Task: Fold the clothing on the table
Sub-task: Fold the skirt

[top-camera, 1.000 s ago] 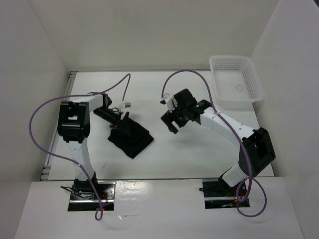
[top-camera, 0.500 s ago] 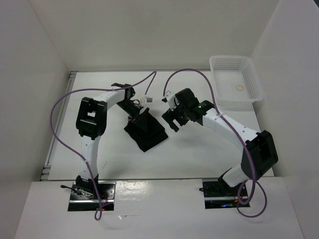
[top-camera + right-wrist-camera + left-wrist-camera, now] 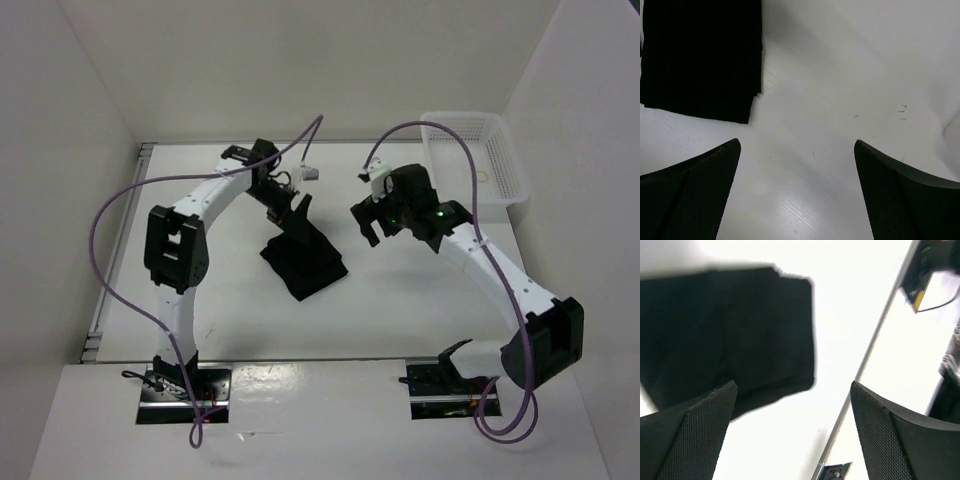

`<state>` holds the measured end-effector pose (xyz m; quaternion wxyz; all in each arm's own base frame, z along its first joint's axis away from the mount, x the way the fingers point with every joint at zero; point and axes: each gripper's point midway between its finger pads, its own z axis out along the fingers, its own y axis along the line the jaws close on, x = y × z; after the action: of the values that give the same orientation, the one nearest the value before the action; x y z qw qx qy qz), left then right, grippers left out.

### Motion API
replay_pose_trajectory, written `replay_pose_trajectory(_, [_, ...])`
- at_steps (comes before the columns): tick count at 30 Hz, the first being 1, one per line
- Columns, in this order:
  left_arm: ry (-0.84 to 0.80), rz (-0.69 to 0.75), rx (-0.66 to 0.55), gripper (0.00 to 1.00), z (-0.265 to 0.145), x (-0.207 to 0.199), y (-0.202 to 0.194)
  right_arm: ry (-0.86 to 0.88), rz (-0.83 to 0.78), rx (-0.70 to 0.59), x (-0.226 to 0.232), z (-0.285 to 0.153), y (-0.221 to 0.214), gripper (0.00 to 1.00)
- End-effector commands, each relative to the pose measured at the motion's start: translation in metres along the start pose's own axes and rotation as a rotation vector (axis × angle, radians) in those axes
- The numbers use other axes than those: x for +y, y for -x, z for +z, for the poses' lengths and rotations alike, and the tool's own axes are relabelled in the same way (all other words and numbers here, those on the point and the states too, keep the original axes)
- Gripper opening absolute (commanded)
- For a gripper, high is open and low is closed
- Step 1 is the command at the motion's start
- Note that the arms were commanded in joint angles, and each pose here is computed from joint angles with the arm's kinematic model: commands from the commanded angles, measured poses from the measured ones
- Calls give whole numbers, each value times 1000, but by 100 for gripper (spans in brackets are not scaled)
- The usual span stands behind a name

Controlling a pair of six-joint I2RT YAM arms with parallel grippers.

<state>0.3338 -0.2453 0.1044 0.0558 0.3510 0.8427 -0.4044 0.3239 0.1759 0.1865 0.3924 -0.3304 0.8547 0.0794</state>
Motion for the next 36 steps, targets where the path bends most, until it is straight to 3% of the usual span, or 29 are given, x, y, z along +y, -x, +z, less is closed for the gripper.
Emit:
replay_pose_trajectory(1, [50,188,-168,100,-74,-84,42,-48,57,-163,-25,-39,35,98])
replay_pose_trajectory(3, [125,261,-221,100,-106,-111,43,-89,86,-202,-36,-58,32,98])
replay_pose_trajectory(4, [177,258,-284,100,-127,-105,47,-101,90,-215,-39,-65,31,98])
replay_pose_trajectory(5, [239,208,-289,100,-130,-91,35,-136,120,-235,-43,-77,26,98])
replay_pose_trajectory(6, [312,175,-374,100,-154,-105,30,-166,136,-256,-48,-84,26,98])
replay_pose_trajectory(8, [502,127,-517,100,-191,-82,27,-237,191,-274,-62,-92,15,98])
replay_pose_trajectory(9, [667,116,-603,100,-224,-83,13,-293,236,-308,-71,-106,14,98])
replay_pose_trajectory(10, [738,32,-627,100,-220,-59,-6,-341,273,-310,-84,-112,6,98])
replay_pose_trajectory(12, [938,-54,-742,100,-256,-51,-38,-400,336,-341,-96,-126,0,98])
replay_pose_trajectory(15, [1030,-170,-825,100,-265,-41,-81,-462,409,-353,-118,-139,-15,98])
replay_pose_trajectory(20, [1184,-216,-979,100,-298,-48,-122,-463,512,-264,-138,-142,-54,98])
replay_pose_trajectory(24, [1195,-268,-924,100,-285,-20,-147,-559,551,-216,-150,-147,-72,98])
replay_pose_trajectory(31, [1108,-354,-742,100,-261,18,-150,-592,535,-251,-149,-156,-73,98])
replay_pose_trajectory(36, [1104,-361,-733,100,-261,18,-150,-612,536,-254,-151,-158,-75,98])
